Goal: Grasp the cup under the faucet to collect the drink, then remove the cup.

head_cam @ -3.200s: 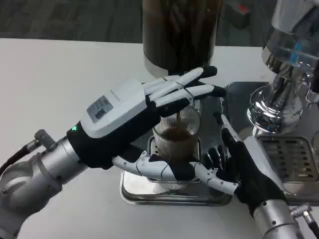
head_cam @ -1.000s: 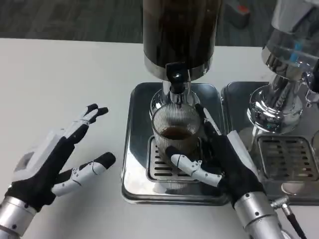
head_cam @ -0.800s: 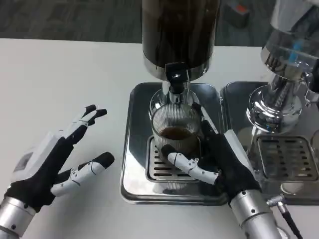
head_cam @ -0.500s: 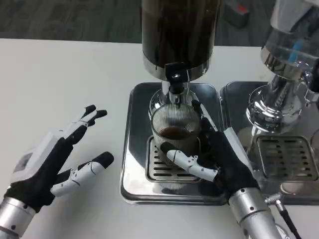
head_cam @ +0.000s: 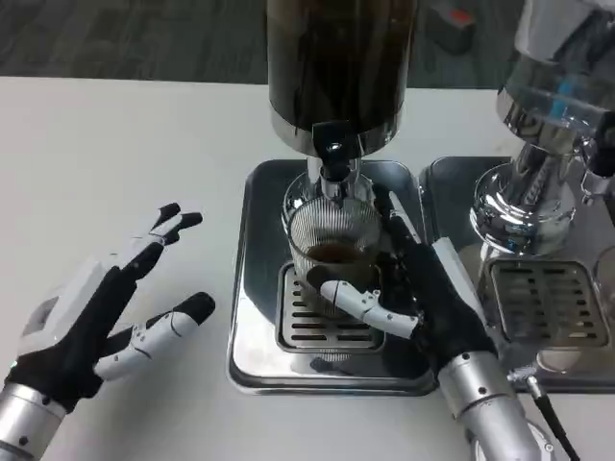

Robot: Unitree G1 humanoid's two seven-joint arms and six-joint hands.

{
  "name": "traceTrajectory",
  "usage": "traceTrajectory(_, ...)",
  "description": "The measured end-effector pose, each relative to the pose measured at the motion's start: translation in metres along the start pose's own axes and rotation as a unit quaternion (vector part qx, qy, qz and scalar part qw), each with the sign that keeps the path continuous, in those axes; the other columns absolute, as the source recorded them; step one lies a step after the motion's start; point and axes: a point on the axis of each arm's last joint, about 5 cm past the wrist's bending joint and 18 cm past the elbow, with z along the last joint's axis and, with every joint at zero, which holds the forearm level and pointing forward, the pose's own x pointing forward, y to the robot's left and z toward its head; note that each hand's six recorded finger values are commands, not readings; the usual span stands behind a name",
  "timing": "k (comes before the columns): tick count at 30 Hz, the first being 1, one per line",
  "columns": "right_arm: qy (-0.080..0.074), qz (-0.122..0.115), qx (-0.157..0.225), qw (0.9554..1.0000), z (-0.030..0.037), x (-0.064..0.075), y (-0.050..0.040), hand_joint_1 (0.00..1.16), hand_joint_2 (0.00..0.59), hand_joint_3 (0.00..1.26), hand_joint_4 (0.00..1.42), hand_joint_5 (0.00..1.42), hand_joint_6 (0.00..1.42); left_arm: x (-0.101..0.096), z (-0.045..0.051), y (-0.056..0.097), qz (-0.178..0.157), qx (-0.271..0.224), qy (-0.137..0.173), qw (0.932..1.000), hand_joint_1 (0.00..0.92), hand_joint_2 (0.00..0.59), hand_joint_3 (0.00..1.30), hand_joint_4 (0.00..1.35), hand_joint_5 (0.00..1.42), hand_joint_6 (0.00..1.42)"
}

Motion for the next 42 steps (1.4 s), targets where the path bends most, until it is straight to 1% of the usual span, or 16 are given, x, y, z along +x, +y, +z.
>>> traceTrajectory(5,-0.001,0.007,0.005,1.0,0.0008,0.0014,0.0024,0.79,0.166,0.0,0.1,0.15,0.37,0.0002,0.0006,0.0002,0.001,0.0,-0.002,1.0,0.0,0.155,0.15,0.0,0.15,0.11)
traceTrajectory(9,-0.001,0.007,0.005,1.0,0.0011,0.0021,0.002,0.79,0.172,0.01,0.16,0.2,0.44,-0.0023,0.0,-0.0009,-0.001,-0.001,0.002,1.0,0.0,0.155,0.15,0.0,0.15,0.11)
traceTrajectory(11,-0.001,0.009,0.006,0.9999,0.0013,0.0021,0.0031,0.8,0.175,0.04,0.17,0.22,0.47,-0.0025,-0.0001,-0.0009,-0.001,-0.001,0.003,1.0,0.0,0.157,0.15,0.0,0.15,0.11)
traceTrajectory(15,0.0,0.005,0.012,0.9999,0.0008,0.0014,0.0038,0.81,0.185,0.13,0.21,0.26,0.53,-0.0024,0.0,-0.0008,-0.001,-0.001,0.003,1.0,0.0,0.159,0.15,0.0,0.15,0.11)
traceTrajectory(20,0.001,-0.01,0.017,0.9998,0.0008,0.0011,0.0052,0.84,0.195,0.23,0.26,0.31,0.6,-0.0024,0.0,-0.0007,-0.001,-0.001,0.003,1.0,0.0,0.159,0.15,0.0,0.15,0.11)
traceTrajectory(34,0.002,-0.029,0.027,0.9992,0.0,-0.0006,0.0068,0.88,0.202,0.3,0.31,0.37,0.71,-0.0022,0.0,-0.0007,0.0,-0.002,0.003,1.0,0.0,0.159,0.15,0.0,0.15,0.11)
traceTrajectory(39,0.002,-0.037,0.031,0.9988,-0.0004,-0.0015,0.0079,0.91,0.197,0.32,0.37,0.41,0.76,-0.0016,0.0002,-0.0011,-0.002,-0.002,0.002,1.0,0.0,0.159,0.15,0.0,0.15,0.11)
traceTrajectory(41,0.002,-0.042,0.033,0.9986,-0.0009,-0.0024,0.0083,0.91,0.198,0.34,0.42,0.46,0.8,-0.0015,0.0003,-0.0013,-0.002,-0.002,0.002,1.0,0.0,0.159,0.15,0.0,0.15,0.11)
traceTrajectory(42,0.002,-0.046,0.035,0.9983,-0.0013,-0.003,0.0086,0.92,0.199,0.37,0.47,0.51,0.86,-0.0015,0.0003,-0.0015,-0.003,-0.002,0.002,1.0,0.0,0.159,0.15,0.0,0.15,0.11)
